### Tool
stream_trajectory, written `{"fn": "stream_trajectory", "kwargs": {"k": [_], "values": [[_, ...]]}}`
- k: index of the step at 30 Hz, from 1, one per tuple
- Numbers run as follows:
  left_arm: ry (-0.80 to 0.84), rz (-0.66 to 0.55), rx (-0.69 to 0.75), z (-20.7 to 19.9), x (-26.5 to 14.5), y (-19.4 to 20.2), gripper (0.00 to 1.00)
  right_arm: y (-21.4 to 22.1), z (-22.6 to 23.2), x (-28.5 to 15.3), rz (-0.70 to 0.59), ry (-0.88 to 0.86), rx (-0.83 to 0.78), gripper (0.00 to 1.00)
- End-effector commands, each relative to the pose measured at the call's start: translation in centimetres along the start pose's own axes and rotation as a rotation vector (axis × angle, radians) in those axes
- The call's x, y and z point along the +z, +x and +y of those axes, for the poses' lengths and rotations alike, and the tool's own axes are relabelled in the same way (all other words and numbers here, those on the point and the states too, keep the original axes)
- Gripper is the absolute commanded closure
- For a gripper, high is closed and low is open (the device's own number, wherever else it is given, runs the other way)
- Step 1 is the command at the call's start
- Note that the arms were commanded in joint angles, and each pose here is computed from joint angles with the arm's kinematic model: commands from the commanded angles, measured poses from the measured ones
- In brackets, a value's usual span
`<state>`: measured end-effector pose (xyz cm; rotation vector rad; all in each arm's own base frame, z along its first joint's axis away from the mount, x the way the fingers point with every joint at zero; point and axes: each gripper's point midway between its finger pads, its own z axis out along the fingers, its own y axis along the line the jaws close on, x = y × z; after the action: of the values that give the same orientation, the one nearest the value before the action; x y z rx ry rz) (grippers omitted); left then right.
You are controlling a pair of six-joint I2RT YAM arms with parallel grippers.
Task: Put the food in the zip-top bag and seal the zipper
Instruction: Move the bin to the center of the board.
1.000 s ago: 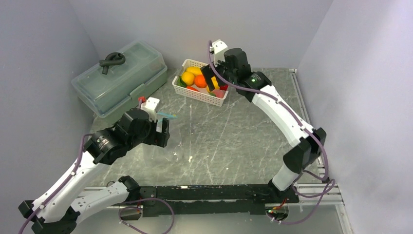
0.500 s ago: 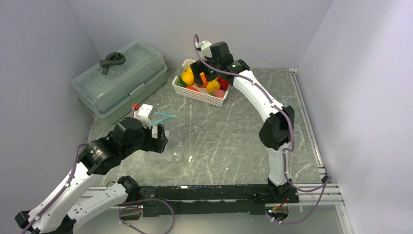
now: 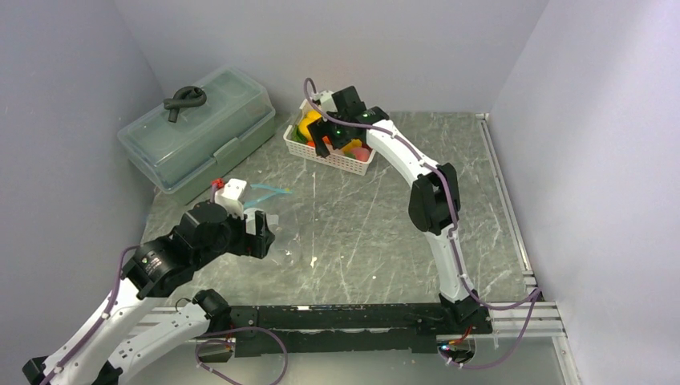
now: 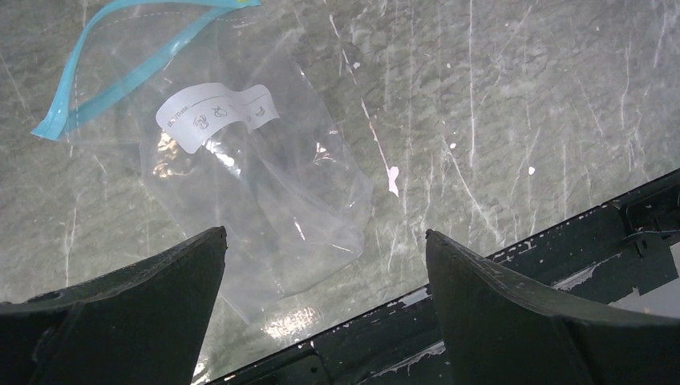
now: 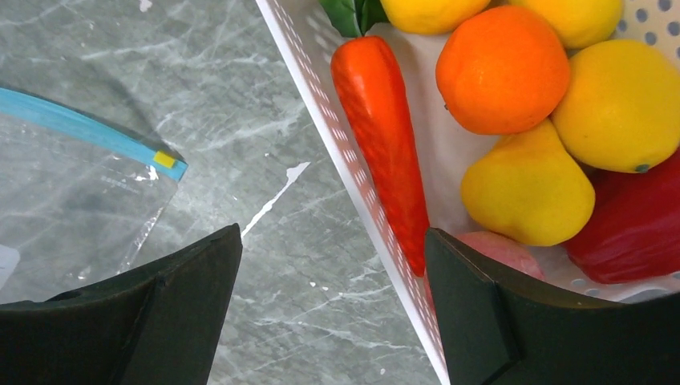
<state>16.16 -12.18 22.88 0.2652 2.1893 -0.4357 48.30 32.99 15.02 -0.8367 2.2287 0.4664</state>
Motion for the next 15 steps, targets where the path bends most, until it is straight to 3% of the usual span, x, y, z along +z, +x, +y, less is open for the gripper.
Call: {"fn": "stream_trajectory", "kwargs": {"k": [1, 15], "values": [[0.024, -0.055, -0.02, -0.4, -0.2, -1.0, 0.01, -1.7, -0.4, 0.0, -0.046, 0.005, -0.027, 0.14], [0.007, -0.109, -0.039, 0.3, -1.2, -1.4, 0.01, -0.7, -2.2, 3.3, -0.024, 0.061, -0.051, 0.2]]}}
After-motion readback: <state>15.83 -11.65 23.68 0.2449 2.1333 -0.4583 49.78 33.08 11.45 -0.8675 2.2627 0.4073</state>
